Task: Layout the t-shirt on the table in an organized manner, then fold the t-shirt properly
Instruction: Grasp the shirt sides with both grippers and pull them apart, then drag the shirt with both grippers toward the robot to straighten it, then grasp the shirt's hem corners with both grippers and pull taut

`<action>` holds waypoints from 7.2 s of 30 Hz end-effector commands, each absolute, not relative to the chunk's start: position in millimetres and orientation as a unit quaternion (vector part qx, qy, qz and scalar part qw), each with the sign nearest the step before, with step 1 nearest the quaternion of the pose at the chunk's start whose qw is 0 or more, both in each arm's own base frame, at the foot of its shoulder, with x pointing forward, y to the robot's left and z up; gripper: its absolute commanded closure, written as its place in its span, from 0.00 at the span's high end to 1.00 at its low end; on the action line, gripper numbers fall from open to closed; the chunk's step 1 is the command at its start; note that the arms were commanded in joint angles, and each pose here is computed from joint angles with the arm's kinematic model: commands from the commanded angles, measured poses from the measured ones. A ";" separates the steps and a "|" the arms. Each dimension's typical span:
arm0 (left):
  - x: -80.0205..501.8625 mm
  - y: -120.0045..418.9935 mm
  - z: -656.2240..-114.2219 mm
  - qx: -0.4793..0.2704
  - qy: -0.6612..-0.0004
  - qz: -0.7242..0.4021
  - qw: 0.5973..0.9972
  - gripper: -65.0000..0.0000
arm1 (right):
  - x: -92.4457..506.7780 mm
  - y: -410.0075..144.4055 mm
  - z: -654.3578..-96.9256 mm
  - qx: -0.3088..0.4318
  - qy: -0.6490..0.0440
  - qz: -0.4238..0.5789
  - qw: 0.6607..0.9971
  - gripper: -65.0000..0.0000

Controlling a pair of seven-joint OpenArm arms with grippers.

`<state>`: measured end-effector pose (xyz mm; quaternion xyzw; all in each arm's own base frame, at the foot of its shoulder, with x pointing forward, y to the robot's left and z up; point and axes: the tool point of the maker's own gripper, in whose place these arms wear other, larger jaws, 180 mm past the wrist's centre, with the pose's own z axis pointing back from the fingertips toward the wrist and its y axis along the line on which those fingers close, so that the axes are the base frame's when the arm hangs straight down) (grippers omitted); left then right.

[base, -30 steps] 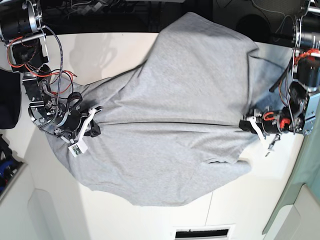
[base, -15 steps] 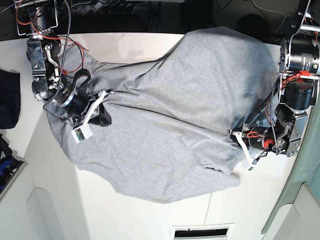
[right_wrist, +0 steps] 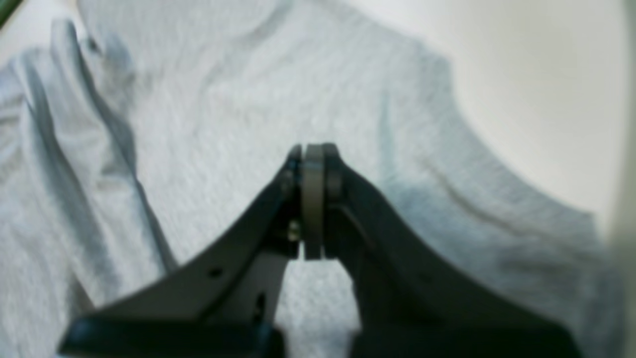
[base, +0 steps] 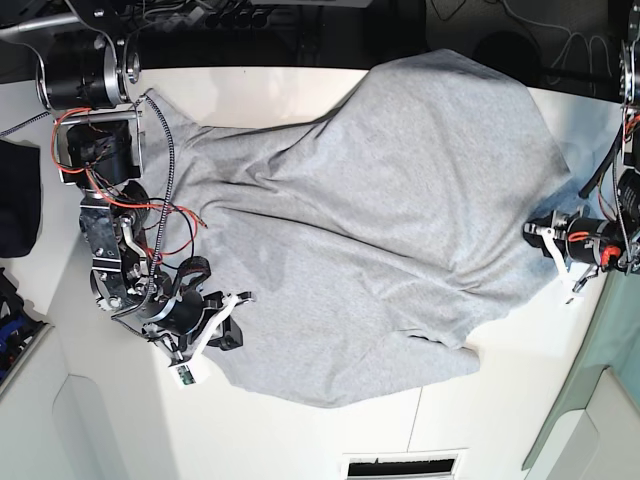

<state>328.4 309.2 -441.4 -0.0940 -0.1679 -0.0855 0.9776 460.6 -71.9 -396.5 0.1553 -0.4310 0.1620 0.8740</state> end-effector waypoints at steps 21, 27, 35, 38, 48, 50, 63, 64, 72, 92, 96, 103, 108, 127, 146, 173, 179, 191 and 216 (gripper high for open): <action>380.3 305.3 -459.3 0.037 -0.214 -0.106 0.970 0.00 | 422.8 -177.8 -454.6 0.106 -0.365 0.118 0.917 0.00; 418.3 259.6 -441.0 -0.001 -0.247 -0.127 0.961 0.00 | 386.5 -191.8 -476.4 0.118 -0.349 0.085 0.926 0.00; 440.1 234.5 -407.3 -0.070 -0.261 -0.134 0.953 0.00 | 407.1 -188.2 -414.2 0.166 -0.456 0.025 0.874 0.00; 443.4 234.4 -395.8 -0.089 -0.274 -0.132 0.948 0.00 | 423.2 -171.7 -386.1 0.182 -0.489 0.041 0.852 0.00; 424.1 277.5 -405.0 -0.052 -0.256 -0.106 0.960 0.00 | 456.7 -97.1 -371.5 0.195 -0.498 0.092 0.840 0.00; 413.8 287.7 -413.3 -0.041 -0.243 -0.097 0.964 0.00 | 457.2 -83.0 -383.2 0.190 -0.492 0.117 0.841 0.00; 340.9 309.5 -473.3 -0.007 -0.163 -0.092 0.982 0.00 | 448.5 -140.6 -452.5 0.025 -0.437 0.155 0.886 0.00; 340.2 312.8 -474.0 0.002 -0.162 -0.093 0.982 0.00 | 449.8 -152.2 -451.2 0.011 -0.438 0.150 0.886 0.00; 362.1 318.3 -461.2 0.022 -0.200 -0.094 0.975 0.00 | 455.1 -214.4 -437.2 -0.051 -0.458 0.127 0.878 0.00; 384.9 312.1 -388.4 -0.050 -0.255 -0.108 0.960 0.00 | 443.4 -233.7 -372.7 0.067 -0.519 -0.006 0.852 0.00; 360.4 317.1 -387.7 -0.049 -0.253 -0.126 0.958 0.00 | 413.9 -215.7 -368.0 0.091 -0.509 0.024 0.855 0.00; 307.4 304.4 -425.6 -0.062 -0.209 -0.146 0.965 0.00 | 357.8 -198.9 -385.3 0.106 -0.467 0.051 0.876 0.00; 288.9 287.4 -449.9 -0.071 -0.204 -0.153 0.964 0.00 | 340.0 -225.0 -390.3 0.087 -0.464 0.019 0.881 0.00; 371.8 323.2 -461.5 0.017 -0.230 -0.103 0.967 0.00 | 306.3 -255.9 -462.9 0.087 -0.419 -0.073 0.901 0.00; 403.6 309.5 -372.2 -0.130 -0.286 -0.087 0.945 0.07 | 362.7 -262.5 -412.5 0.098 -0.462 -0.096 0.876 0.00; 169.2 334.0 -408.1 -0.262 -0.151 0.021 0.953 0.30 | 183.2 -299.7 -417.1 0.127 -0.352 -0.139 0.917 0.45; 160.7 310.0 -423.3 -0.291 -0.148 0.037 0.945 0.49 | 179.0 -302.0 -422.7 0.121 -0.343 -0.140 0.921 0.45; 148.1 277.3 -444.6 -0.318 -0.134 0.048 0.937 0.49 | 166.2 -300.5 -445.2 0.131 -0.316 -0.161 0.926 0.45; 194.1 300.9 -374.7 -0.334 -0.251 0.053 0.907 0.00 | 181.3 -295.7 -420.2 0.150 -0.356 -0.142 0.911 0.00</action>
